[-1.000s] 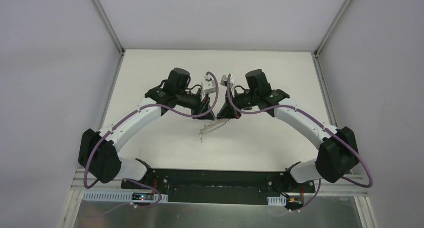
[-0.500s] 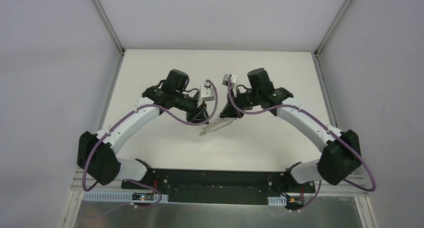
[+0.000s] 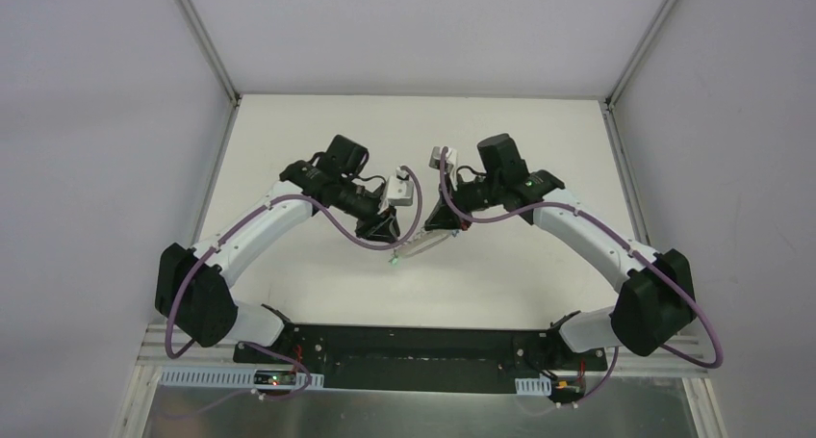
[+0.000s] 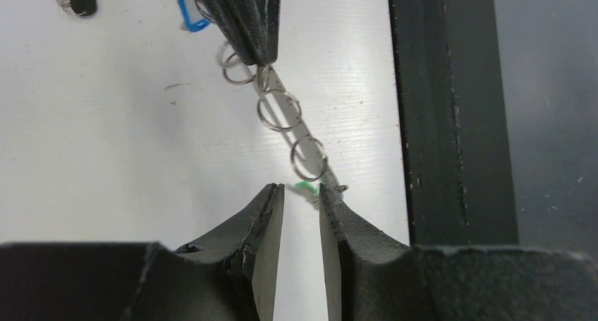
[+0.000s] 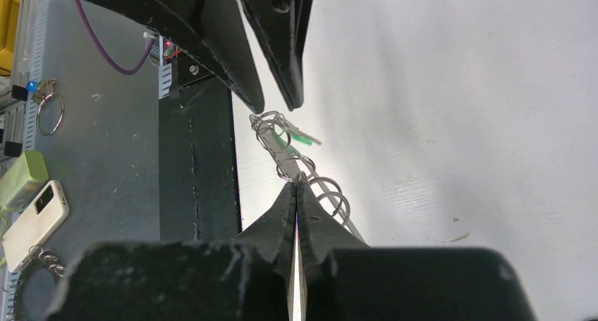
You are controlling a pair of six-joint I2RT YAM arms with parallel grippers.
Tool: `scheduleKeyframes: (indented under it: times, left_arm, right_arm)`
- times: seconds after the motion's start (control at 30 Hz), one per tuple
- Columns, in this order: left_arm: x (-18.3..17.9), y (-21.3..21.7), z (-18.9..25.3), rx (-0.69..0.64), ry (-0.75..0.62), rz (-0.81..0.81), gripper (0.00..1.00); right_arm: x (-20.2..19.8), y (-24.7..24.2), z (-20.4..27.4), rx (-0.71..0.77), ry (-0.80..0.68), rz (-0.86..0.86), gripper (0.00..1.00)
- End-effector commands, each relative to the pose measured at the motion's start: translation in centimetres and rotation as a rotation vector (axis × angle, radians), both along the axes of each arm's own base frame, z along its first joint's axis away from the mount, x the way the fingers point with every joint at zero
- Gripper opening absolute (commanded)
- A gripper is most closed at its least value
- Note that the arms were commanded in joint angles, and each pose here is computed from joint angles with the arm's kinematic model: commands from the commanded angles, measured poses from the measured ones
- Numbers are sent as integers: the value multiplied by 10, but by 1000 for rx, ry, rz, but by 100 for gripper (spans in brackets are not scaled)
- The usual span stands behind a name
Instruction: Put the keys on the keyring
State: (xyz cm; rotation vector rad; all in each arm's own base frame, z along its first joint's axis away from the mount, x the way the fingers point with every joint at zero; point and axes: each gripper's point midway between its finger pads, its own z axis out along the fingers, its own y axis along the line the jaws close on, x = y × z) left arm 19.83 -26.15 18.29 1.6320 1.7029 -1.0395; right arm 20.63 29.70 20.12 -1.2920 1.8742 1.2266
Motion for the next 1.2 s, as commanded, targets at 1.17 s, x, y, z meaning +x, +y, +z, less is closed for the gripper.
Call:
scheduleKeyframes:
  times: [1.17]
  left_arm:
    - [-20, -22, -1, -144, -197, -156, 33]
  right_arm:
    - [-14, -2, 7, 96, 17, 89, 0]
